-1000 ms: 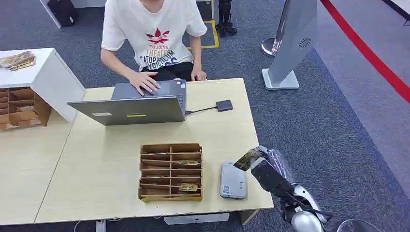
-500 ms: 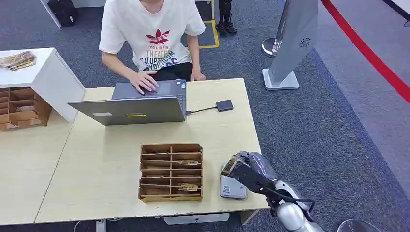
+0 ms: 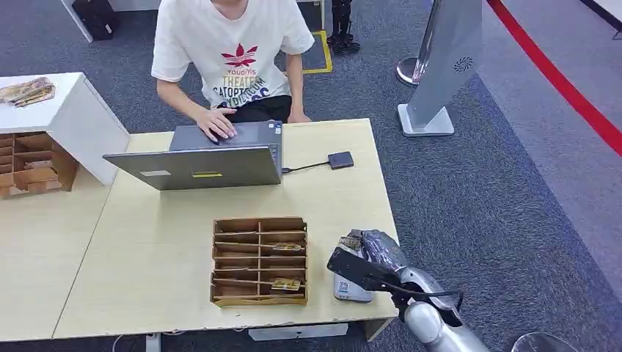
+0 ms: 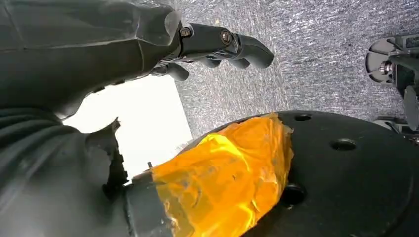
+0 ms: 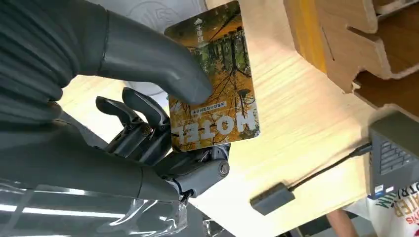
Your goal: Pass the card to the sensor for recognition and then transmit it.
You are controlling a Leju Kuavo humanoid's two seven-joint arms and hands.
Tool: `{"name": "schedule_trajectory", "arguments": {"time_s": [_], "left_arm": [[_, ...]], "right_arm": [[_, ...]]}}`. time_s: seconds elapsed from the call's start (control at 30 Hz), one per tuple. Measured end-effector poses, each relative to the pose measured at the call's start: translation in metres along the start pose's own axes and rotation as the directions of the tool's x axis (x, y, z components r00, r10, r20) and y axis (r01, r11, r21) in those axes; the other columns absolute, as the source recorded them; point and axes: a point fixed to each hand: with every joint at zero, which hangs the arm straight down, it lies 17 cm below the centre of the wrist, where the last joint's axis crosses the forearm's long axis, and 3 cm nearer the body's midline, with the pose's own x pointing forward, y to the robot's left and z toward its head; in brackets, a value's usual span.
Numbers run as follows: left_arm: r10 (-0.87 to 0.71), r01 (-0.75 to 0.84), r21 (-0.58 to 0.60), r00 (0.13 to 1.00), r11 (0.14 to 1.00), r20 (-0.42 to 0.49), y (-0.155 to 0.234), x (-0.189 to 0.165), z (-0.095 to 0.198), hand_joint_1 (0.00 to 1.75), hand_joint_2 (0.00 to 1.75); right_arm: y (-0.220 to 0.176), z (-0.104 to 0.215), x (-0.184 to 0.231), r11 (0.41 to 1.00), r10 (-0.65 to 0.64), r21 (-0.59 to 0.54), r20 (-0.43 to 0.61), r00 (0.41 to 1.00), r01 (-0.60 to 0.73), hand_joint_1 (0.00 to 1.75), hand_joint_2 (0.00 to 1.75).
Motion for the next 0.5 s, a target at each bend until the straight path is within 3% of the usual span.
{"name": "schedule_trajectory", "arguments": {"time_s": [0.5], "left_arm": [[0.008,-0.008,-0.003,1.000,1.000,-0.002,0.000,0.000,0.000,0.00,0.00]], "right_arm": [[0.012,-0.007,-0.016,0.992,0.115,0.058,-0.044,0.992,-0.113,1.75,1.75]]}}
